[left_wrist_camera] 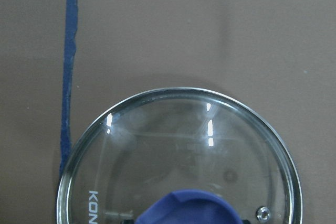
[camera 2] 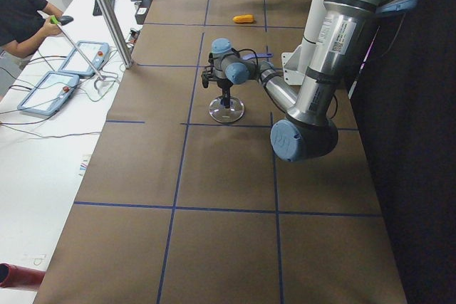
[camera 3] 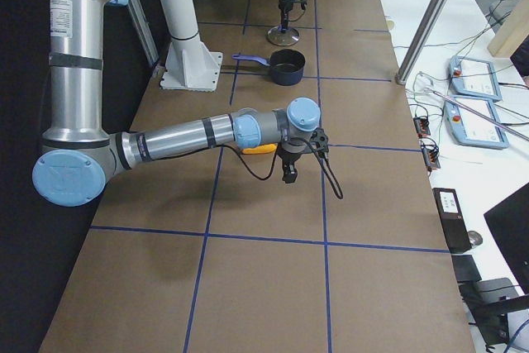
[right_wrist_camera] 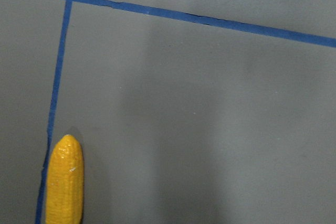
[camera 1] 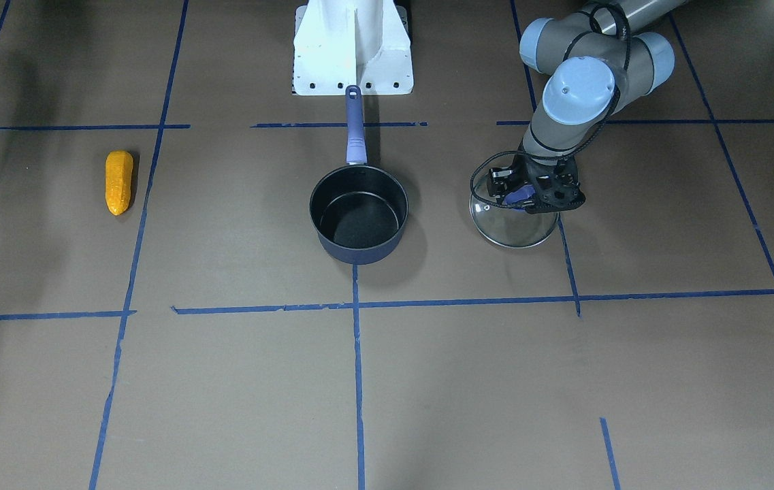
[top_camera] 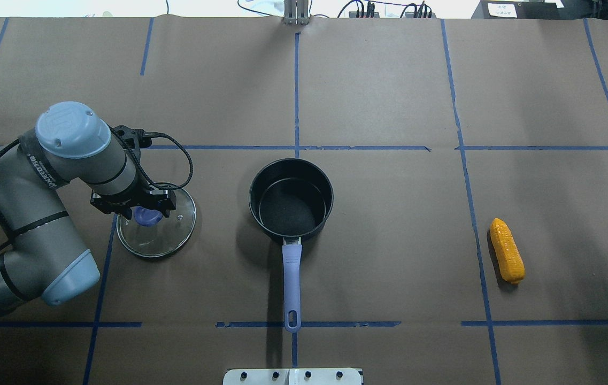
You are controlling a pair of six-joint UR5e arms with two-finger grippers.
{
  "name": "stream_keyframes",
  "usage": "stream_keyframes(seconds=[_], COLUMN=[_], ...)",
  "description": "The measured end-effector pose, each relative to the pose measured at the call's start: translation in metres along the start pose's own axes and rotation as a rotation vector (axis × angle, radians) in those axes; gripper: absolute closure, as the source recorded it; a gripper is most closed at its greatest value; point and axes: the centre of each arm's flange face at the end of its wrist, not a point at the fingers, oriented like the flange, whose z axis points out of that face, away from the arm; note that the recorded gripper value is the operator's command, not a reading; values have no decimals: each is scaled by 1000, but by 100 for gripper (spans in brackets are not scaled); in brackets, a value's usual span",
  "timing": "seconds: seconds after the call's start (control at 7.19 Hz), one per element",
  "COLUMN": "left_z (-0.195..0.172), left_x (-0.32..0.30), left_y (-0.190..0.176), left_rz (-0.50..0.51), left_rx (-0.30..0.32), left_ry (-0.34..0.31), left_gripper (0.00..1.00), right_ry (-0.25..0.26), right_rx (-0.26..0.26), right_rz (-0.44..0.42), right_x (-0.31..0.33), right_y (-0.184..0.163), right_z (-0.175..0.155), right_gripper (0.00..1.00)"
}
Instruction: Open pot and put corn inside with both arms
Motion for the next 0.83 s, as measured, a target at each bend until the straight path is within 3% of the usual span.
stream_keyframes(seconds=[0.14,0.56,0.83], left_z=[-11,-56,-65], left_x=[-5,-34,-40], left_y=[2,3,0], left_rz=[-1,-24,-38], left_rx=[13,57,58], left_ry=[13,55,65], left_gripper=[0,0,0], right_ry=[-2,24,54], right_rx=[11,133,149], right_rz=[67,228,221], right_x=[-36,-138,-170], right_y=[-4,7,25], right_z=[15,97,140], right_gripper=[0,1,1])
